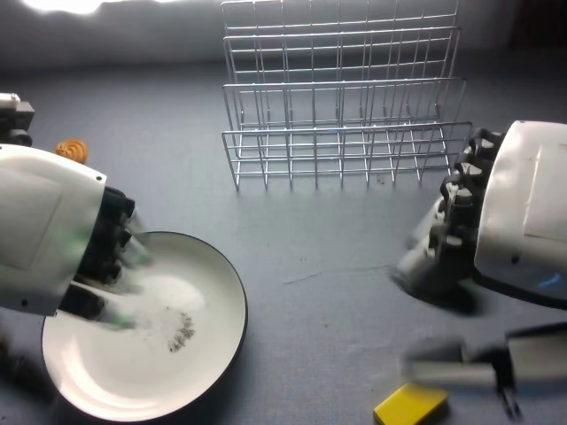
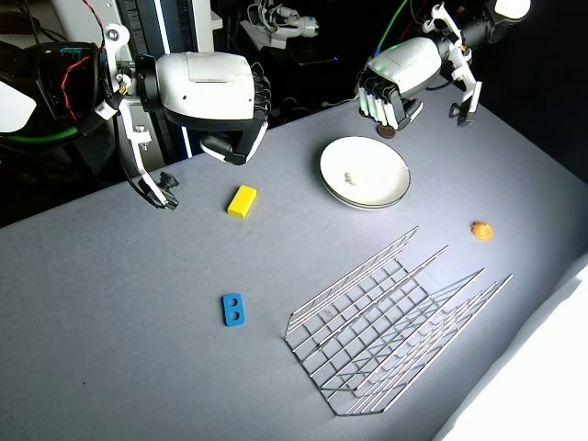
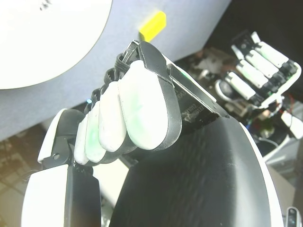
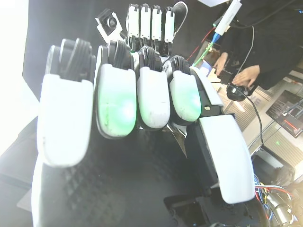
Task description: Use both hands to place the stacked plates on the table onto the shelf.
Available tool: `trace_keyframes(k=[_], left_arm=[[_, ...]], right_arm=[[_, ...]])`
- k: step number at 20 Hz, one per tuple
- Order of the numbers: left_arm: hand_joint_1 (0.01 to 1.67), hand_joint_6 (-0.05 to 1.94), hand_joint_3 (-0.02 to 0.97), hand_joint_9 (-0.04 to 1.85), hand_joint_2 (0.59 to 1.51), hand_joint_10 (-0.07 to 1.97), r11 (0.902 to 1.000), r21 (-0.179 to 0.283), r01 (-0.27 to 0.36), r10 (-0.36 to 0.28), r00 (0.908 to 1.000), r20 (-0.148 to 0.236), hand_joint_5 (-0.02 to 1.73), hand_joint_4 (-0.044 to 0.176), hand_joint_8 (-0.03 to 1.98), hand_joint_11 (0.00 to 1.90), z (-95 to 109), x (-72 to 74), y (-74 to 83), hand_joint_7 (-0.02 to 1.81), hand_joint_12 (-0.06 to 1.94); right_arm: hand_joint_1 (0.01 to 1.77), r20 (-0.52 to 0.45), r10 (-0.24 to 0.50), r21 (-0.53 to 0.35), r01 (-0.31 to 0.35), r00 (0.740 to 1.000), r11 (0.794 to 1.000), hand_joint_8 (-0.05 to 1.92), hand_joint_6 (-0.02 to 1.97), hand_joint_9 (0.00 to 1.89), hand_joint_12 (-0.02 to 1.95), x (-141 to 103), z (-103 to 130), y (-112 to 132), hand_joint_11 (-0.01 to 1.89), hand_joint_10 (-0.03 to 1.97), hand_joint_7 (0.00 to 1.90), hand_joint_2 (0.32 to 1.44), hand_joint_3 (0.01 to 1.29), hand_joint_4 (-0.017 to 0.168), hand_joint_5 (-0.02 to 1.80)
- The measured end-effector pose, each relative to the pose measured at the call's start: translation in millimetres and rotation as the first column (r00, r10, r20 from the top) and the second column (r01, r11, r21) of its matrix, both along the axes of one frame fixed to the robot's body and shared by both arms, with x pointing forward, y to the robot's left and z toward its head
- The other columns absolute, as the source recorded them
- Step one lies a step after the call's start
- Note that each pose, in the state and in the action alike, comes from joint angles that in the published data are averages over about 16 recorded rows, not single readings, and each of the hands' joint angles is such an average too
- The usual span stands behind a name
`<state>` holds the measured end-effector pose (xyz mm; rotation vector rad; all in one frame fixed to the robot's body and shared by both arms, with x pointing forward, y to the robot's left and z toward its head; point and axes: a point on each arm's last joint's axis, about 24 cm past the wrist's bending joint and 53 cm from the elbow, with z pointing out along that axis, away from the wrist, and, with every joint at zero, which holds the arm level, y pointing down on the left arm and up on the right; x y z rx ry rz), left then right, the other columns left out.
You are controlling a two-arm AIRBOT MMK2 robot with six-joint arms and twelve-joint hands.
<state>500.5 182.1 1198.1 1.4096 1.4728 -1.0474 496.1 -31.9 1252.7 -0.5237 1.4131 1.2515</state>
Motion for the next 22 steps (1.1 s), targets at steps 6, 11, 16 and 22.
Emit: trace_keyframes(k=[6, 11, 16, 22], left_arm=[[0.04, 0.19, 0.044, 0.20, 1.048, 0.15, 0.9997, -0.016, -0.018, 0.018, 0.9998, 0.001, 0.21, 0.000, 0.18, 0.23, 4.3, 4.6, 2.1, 0.22, 0.16], [0.02, 0.01, 0.025, 0.06, 1.057, 0.01, 0.9987, -0.039, -0.034, 0.034, 0.9994, -0.006, 0.08, 0.002, 0.01, 0.05, 9.9, 8.0, 3.5, 0.09, 0.01], [0.02, 0.00, 0.025, 0.05, 1.060, 0.01, 0.9964, -0.059, -0.061, 0.058, 0.9971, -0.049, 0.07, 0.001, -0.01, 0.03, 15.2, 10.4, 7.6, 0.08, 0.01], [0.02, 0.00, 0.020, 0.05, 1.060, 0.01, 0.9954, -0.064, -0.071, 0.062, 0.9898, -0.128, 0.07, 0.001, -0.01, 0.03, 16.8, 4.6, 9.2, 0.08, 0.01]], right_arm=[[0.33, 0.000, 0.000, 0.000, 0.000, 1.000, 1.000, 0.25, 0.27, 0.31, 0.22, 0.1, -0.1, 0.0, 0.37, 0.26, 0.30, 1.00, 0.04, 0.002, 0.27], [0.64, -0.001, -0.001, 0.000, 0.001, 1.000, 1.000, 0.03, 0.05, 0.07, 0.01, 0.2, 0.0, -0.2, 0.11, 0.03, 0.07, 0.96, 0.02, 0.001, 0.06], [1.00, -0.002, -0.002, -0.001, 0.002, 1.000, 1.000, 0.02, 0.02, 0.02, -0.01, 0.5, -0.3, -0.4, 0.02, 0.01, 0.02, 0.94, 0.02, 0.001, 0.02], [1.20, -0.003, -0.004, -0.004, 0.004, 1.000, 1.000, 0.02, 0.02, 0.02, -0.01, 1.0, -0.9, -0.6, 0.02, 0.01, 0.02, 0.95, 0.02, 0.001, 0.02]])
